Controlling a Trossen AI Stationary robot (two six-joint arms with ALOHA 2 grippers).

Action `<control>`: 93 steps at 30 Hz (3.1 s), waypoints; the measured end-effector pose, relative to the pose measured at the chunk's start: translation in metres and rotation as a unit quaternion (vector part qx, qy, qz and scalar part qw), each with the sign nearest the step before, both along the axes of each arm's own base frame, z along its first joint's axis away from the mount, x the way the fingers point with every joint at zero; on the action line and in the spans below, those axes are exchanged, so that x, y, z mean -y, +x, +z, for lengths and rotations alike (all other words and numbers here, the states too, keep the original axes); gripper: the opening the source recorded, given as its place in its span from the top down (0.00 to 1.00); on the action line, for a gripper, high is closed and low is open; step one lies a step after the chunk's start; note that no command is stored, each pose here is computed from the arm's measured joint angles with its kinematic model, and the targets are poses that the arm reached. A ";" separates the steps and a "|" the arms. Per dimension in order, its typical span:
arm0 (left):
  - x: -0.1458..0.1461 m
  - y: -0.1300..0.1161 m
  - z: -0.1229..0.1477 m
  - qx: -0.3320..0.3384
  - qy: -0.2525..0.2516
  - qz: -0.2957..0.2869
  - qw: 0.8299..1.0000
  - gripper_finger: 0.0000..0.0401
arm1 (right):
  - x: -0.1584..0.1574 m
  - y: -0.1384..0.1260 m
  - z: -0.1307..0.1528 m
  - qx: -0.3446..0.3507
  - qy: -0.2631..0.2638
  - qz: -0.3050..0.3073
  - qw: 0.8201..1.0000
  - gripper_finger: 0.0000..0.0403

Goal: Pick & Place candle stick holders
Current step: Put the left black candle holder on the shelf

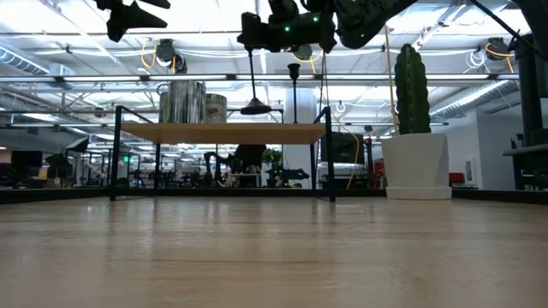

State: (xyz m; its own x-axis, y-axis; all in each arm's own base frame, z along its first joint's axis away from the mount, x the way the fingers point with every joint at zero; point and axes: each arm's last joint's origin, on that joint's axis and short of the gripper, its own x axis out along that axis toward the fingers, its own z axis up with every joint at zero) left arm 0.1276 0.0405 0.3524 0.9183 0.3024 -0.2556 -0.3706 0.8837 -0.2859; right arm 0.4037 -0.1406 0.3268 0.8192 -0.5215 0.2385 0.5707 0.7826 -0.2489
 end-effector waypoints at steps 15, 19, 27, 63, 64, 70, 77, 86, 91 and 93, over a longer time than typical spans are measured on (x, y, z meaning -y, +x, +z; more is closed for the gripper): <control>0.000 0.000 0.000 -0.002 0.005 -0.018 1.000 0.49 | -0.008 0.005 -0.009 -0.040 0.025 0.027 0.999 0.67; 0.000 0.000 0.000 -0.003 0.006 -0.018 1.000 0.49 | -0.012 0.006 -0.009 -0.048 0.008 0.020 0.999 0.67; 0.000 0.000 0.000 -0.002 0.004 -0.026 1.000 0.49 | -0.011 0.006 -0.010 -0.058 -0.002 0.013 0.998 0.67; 0.000 0.001 0.003 0.015 0.001 -0.023 1.000 0.49 | -0.003 -0.005 0.002 -0.031 0.006 -0.022 0.999 0.67; 0.000 0.001 0.003 0.015 0.001 -0.023 1.000 0.49 | -0.003 -0.005 0.004 -0.027 -0.001 -0.021 0.999 0.67; 0.000 0.002 0.003 0.015 -0.001 -0.023 1.000 0.49 | -0.010 -0.004 0.010 -0.014 -0.033 -0.020 0.999 0.67; 0.000 0.002 0.003 0.017 -0.004 -0.022 1.000 0.49 | -0.007 0.001 0.002 -0.009 -0.048 -0.026 0.998 0.67; 0.000 0.002 0.003 0.019 -0.008 -0.021 1.000 0.49 | -0.005 0.006 -0.007 -0.026 -0.082 -0.025 0.996 0.67; 0.000 0.002 0.003 0.019 -0.008 -0.021 1.000 0.49 | -0.007 0.007 -0.007 -0.037 -0.083 -0.022 0.996 0.67; 0.000 0.002 0.003 0.018 -0.007 -0.021 1.000 0.49 | -0.008 0.009 -0.010 -0.048 -0.084 -0.020 0.995 0.67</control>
State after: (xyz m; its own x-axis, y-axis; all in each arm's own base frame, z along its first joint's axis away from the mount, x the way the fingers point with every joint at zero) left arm 0.1292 0.0407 0.3552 0.9392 0.2594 -0.2249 -0.3214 0.8946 -0.3104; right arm 0.4127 -0.1322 0.3166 0.8217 -0.5141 0.2461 0.5679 0.7021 -0.4296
